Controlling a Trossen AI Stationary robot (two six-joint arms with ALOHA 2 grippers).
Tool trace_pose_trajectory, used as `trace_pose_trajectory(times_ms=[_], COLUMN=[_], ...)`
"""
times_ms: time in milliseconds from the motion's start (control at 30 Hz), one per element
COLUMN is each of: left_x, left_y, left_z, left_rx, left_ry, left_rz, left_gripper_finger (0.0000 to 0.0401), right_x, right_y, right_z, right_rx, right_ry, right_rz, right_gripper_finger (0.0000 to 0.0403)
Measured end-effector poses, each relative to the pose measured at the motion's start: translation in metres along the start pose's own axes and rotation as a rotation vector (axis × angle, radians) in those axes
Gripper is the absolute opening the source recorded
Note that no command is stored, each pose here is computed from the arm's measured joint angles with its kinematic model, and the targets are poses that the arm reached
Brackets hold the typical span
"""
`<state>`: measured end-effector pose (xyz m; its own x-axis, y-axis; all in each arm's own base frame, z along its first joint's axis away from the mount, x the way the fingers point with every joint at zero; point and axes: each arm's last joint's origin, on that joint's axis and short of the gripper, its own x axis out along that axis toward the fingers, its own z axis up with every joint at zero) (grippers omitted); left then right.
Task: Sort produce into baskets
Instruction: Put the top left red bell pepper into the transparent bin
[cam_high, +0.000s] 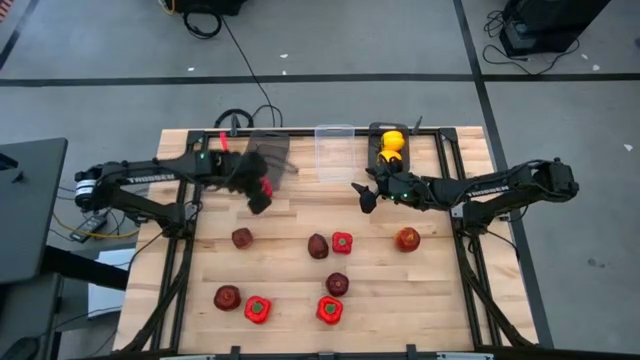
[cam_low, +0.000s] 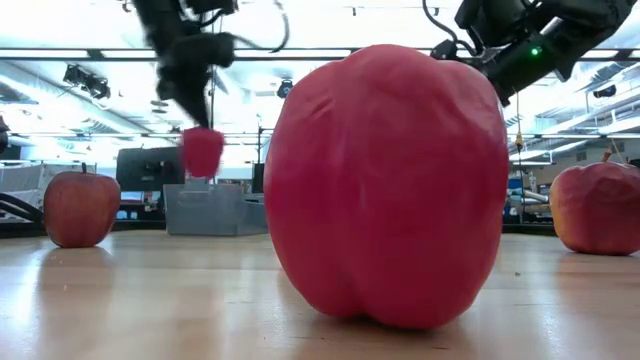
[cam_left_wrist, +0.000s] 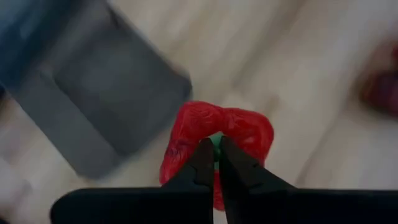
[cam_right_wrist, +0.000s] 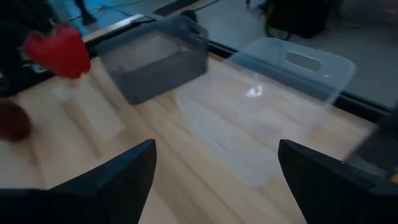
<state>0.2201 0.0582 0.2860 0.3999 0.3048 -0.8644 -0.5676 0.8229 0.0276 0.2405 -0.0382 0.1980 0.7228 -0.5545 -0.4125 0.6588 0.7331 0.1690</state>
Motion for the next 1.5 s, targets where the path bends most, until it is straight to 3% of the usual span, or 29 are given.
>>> trace_pose_trajectory(times_ms=[167,300,433,733,900,1133,1500], left_x=[0.005,0.021,0.048,0.134,0.167,0.183,0.183], left_y=[0.008,0.012,0.015,0.034,0.052,0.08,0.085], left_z=[0.053,0.097,0.133,0.192,0.206,0.206,0.205], left_rx=[0.071,0.088,0.1,0.094,0.079,0.005,0.067], left_ry=[-0.062,-0.165,-0.262,-0.274,-0.205,-0.141,-0.141], left_rz=[0.031,-0.039,-0.147,-0.175,-0.149,-0.093,-0.09], left_gripper_finger=[0.001,0.001,0.001,0.001,0.001,0.0021,0.0161], right_x=[-0.001,-0.002,-0.003,-0.005,-0.005,-0.005,-0.006], right_y=[-0.002,-0.003,-0.002,0.0,-0.001,-0.003,-0.001], right_z=[-0.005,-0.004,-0.006,-0.011,-0.013,-0.013,-0.011], right_rx=[-0.014,-0.037,-0.055,-0.092,-0.109,-0.12,-0.074], right_ry=[-0.023,-0.045,-0.038,-0.001,0.023,0.004,-0.018], right_rz=[-0.079,-0.118,-0.109,-0.109,-0.121,-0.169,-0.157], right_gripper_finger=[0.0339,0.0334,0.0332,0.0331,0.0331,0.0331,0.0334])
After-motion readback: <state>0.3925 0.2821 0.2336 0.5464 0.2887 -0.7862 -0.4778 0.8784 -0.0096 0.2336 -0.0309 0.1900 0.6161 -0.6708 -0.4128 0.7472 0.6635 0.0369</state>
